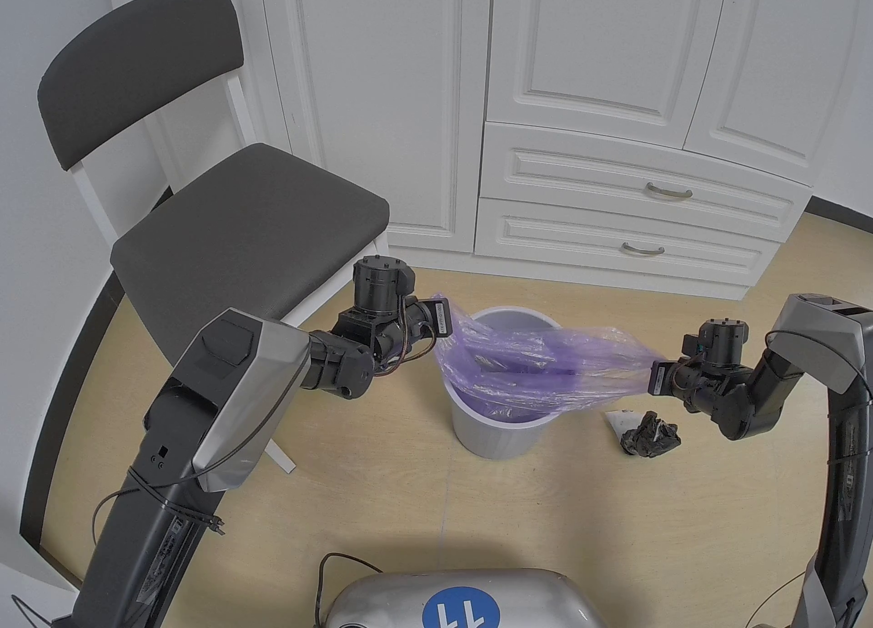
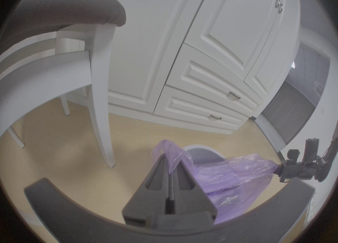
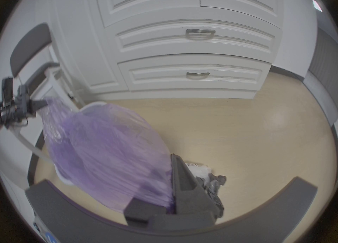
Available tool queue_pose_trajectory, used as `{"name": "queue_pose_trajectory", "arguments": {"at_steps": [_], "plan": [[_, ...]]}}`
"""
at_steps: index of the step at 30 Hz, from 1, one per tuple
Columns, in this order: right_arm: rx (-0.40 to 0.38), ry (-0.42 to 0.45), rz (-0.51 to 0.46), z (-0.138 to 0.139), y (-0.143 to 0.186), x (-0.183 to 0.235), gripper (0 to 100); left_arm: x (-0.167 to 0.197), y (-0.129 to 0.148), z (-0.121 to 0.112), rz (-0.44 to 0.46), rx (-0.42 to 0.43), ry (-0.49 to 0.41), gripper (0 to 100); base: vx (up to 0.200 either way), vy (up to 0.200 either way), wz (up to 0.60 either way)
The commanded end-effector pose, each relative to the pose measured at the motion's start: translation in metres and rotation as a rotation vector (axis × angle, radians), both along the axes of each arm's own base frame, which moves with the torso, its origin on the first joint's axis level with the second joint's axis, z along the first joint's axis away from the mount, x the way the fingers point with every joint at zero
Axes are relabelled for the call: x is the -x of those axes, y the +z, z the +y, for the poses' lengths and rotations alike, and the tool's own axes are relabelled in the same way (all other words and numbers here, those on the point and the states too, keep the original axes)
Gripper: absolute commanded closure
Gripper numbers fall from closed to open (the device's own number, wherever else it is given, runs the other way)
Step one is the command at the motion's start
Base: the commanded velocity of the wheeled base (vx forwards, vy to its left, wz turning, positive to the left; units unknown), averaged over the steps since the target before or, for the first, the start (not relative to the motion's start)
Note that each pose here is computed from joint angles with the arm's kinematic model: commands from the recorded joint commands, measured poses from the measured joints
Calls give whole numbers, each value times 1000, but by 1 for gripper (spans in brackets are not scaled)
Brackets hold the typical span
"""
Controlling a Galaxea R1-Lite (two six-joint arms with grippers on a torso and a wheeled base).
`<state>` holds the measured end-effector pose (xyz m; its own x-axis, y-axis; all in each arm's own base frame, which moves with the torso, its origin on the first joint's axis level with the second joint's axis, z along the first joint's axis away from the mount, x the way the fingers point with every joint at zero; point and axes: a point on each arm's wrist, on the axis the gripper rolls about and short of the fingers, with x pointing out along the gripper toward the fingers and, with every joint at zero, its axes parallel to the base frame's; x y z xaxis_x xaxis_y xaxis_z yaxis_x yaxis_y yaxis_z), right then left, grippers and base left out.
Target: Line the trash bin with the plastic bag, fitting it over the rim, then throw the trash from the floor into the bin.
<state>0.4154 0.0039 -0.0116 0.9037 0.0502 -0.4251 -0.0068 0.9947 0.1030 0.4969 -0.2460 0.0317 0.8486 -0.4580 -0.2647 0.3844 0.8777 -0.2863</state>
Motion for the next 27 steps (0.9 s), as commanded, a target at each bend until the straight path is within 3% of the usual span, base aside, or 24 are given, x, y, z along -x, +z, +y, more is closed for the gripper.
{"name": "queue_pose_trajectory", "arguments": {"at_steps": [1,4,11,13,20,22,27], "plan": [[-61,-2,-50,12,-9,-15,100,-1,-4,-1,-13,33,-10,100,0,0,0],[-89,-1,-90,17,-16,-18,100,-1,-5,0,-8,32,-10,100,0,0,0],[-88,40,-47,18,-12,1,100,0,-8,2,55,-12,-6,100,0,0,0],[-78,113,-21,16,-1,17,100,2,0,7,106,-41,1,100,0,0,0],[32,207,128,4,12,50,100,10,29,29,203,-160,-9,100,0,0,0],[64,251,205,3,6,59,100,14,25,33,255,-198,-62,100,0,0,0],[112,290,261,3,-3,65,100,19,16,32,286,-233,-86,100,0,0,0]]}}
